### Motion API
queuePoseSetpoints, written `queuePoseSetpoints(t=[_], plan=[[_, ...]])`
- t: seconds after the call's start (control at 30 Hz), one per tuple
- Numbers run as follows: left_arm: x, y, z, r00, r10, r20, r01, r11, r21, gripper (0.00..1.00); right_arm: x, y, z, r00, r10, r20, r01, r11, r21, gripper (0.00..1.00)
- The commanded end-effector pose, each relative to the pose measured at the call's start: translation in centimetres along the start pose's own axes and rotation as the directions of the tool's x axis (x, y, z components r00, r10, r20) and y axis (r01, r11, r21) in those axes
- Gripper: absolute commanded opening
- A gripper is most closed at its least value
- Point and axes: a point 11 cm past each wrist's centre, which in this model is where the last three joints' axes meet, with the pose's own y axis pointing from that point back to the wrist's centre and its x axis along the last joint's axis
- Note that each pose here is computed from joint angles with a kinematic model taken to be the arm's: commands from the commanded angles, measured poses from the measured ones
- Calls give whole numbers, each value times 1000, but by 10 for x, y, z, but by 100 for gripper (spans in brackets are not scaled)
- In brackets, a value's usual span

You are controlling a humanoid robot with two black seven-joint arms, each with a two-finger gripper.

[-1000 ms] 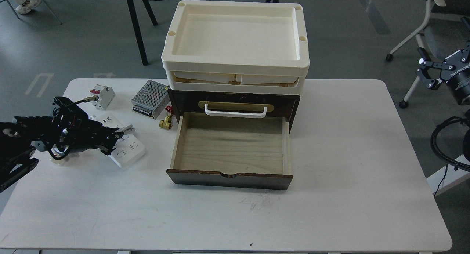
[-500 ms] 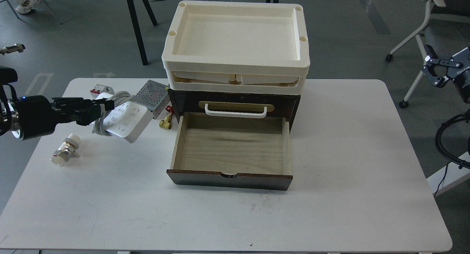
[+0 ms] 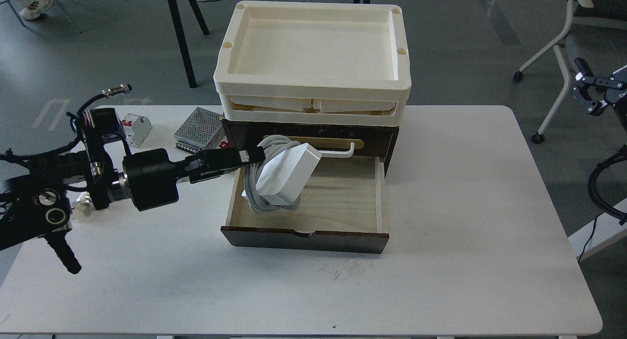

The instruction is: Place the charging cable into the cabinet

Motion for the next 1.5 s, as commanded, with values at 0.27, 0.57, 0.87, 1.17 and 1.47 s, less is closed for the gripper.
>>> queuePoseSetpoints(t=[0.27, 0.57, 0.87, 1.17, 1.47], plan=[[-17, -28, -67, 989, 73, -129, -63, 995, 83, 1, -2, 0, 1, 1000, -4, 4, 4, 1000, -1, 100], [-11, -39, -86, 977, 145, -157, -127, 985, 117, 3, 1, 1, 0, 1000, 3, 1, -3, 1000, 0, 100], [-35, -53, -100, 968, 132, -211, -108, 986, 125, 10, 3, 3, 3, 1000, 8, 2, -8, 1000, -5, 100], [-40, -50, -104, 964, 130, -231, -101, 986, 132, 66, 2, 2, 3, 1000, 6, 5, -6, 1000, -5, 100], [-22, -39, -91, 955, 74, -288, -52, 995, 83, 98, 1, 2, 4, 1000, 6, 6, -6, 1000, -6, 100]])
